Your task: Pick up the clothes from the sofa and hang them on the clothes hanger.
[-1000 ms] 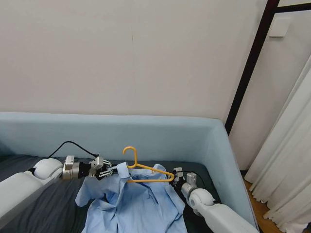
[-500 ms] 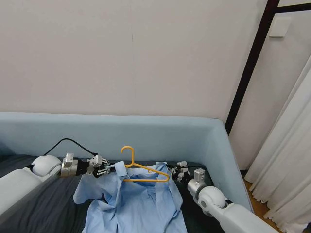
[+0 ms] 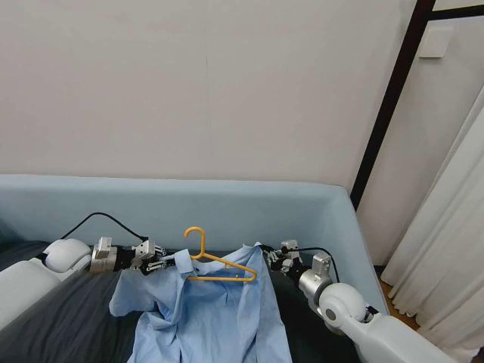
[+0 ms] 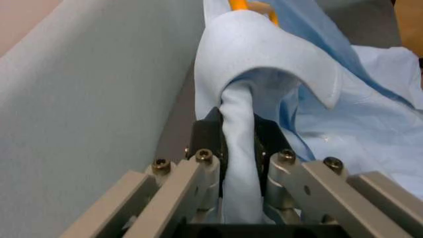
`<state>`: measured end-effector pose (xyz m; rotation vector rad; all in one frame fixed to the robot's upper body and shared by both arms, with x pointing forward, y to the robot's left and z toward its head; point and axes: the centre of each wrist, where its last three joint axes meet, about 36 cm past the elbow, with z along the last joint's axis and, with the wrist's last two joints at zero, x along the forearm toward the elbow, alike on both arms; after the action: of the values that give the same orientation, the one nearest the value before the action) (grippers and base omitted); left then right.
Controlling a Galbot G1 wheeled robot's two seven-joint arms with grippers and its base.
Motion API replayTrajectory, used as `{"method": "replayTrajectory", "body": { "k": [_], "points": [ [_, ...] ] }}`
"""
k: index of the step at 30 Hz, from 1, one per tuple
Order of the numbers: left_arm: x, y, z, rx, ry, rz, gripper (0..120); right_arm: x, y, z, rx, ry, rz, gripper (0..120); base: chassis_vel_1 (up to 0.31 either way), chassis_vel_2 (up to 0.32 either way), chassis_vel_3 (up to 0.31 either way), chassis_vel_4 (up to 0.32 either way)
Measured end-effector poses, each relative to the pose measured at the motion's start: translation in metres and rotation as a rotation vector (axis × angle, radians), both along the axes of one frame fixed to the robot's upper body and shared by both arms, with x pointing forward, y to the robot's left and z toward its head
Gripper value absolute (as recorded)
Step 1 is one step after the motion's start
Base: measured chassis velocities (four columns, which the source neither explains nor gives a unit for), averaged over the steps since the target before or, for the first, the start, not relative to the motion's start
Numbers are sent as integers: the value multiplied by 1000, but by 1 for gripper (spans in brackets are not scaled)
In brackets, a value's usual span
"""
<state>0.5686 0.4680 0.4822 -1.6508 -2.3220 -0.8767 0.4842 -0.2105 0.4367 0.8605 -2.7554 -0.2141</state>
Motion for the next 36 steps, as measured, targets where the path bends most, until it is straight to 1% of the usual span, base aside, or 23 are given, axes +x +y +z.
{"method": "replayTrajectory", "body": {
  "k": [2,8,11,14,17,20,22,26,27,30,31,36],
  "points": [
    [0,0,1,5,-2,2,7,-1,-2,2,-4,-5,1,0,0,0,0,0],
    [0,0,11,63,-21,17,7,-4,-7,8,-15,-23,2,0,0,0,0,0],
    [0,3,13,78,-30,27,7,-3,-8,11,-15,-33,0,0,0,0,0,0],
    [-1,10,22,95,-47,39,7,-3,-10,13,-26,-47,-1,0,0,0,0,0],
    [-1,16,34,112,-70,49,7,-2,-15,10,-89,-125,16,0,0,0,0,0],
    [-1,17,37,117,-79,53,7,-3,-14,7,-116,-156,31,0,0,0,0,0],
    [-2,16,36,116,-80,52,7,-5,-12,7,-113,-158,36,0,0,0,0,0],
    [-11,4,18,103,-52,50,7,-19,6,28,-39,-137,64,0,0,0,0,0],
    [-11,4,18,103,-52,50,7,-19,6,28,-39,-137,64,0,0,0,0,0],
    [-11,-10,5,79,-43,62,7,-33,15,50,2,-119,87,0,0,0,0,0],
    [-11,-10,5,79,-43,62,7,-33,15,50,2,-119,87,0,0,0,0,0],
    [-3,-38,-5,16,-69,107,7,-50,19,88,23,-103,86,0,0,0,0,0]
  ]
}}
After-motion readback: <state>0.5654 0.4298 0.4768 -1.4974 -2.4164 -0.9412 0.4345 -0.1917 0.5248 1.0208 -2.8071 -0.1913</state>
